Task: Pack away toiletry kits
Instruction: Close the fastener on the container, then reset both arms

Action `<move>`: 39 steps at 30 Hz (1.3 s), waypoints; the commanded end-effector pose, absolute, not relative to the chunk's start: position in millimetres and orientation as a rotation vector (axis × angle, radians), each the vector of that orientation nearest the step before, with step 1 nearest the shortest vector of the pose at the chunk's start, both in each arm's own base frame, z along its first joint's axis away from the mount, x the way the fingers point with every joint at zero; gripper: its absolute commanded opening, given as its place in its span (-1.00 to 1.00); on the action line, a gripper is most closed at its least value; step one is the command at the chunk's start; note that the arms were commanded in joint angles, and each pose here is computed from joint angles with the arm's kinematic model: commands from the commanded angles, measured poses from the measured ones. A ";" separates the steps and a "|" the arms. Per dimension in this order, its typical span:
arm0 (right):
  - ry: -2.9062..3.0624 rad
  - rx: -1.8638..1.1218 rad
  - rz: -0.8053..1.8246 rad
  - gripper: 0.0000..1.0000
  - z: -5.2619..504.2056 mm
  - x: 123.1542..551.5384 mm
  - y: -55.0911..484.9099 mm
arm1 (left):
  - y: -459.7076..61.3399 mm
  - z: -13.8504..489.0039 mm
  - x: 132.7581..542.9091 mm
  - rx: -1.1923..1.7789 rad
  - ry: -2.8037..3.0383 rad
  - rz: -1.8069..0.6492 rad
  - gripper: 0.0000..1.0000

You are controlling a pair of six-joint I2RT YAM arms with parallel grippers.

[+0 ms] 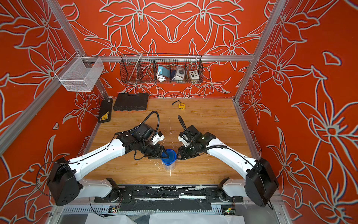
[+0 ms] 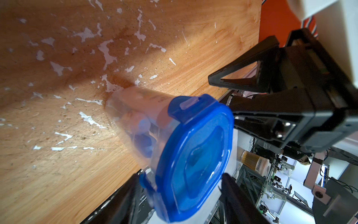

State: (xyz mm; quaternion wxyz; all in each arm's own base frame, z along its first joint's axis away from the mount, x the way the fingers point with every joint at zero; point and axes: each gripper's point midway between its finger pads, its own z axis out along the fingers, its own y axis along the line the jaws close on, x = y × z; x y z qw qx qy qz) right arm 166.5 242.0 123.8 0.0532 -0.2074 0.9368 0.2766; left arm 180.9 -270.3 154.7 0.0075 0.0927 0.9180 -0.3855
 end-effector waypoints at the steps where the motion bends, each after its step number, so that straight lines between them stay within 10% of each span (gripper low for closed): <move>1: 2.795 -0.615 0.735 0.13 140.7 175.7 229.3 | -264.9 161.5 183.9 0.305 2.851 -1.181 0.45; 9: 2.743 -0.552 0.338 0.96 174.8 195.9 174.4 | -205.1 218.8 209.1 0.229 2.713 -0.874 0.94; 21: 2.259 0.001 -0.212 0.97 217.6 285.6 39.4 | -7.2 255.7 282.4 -0.410 2.029 -0.076 0.97; 39: 1.973 -0.049 -0.326 0.95 120.1 333.7 -6.4 | 32.0 160.4 332.8 -0.320 1.704 0.137 0.97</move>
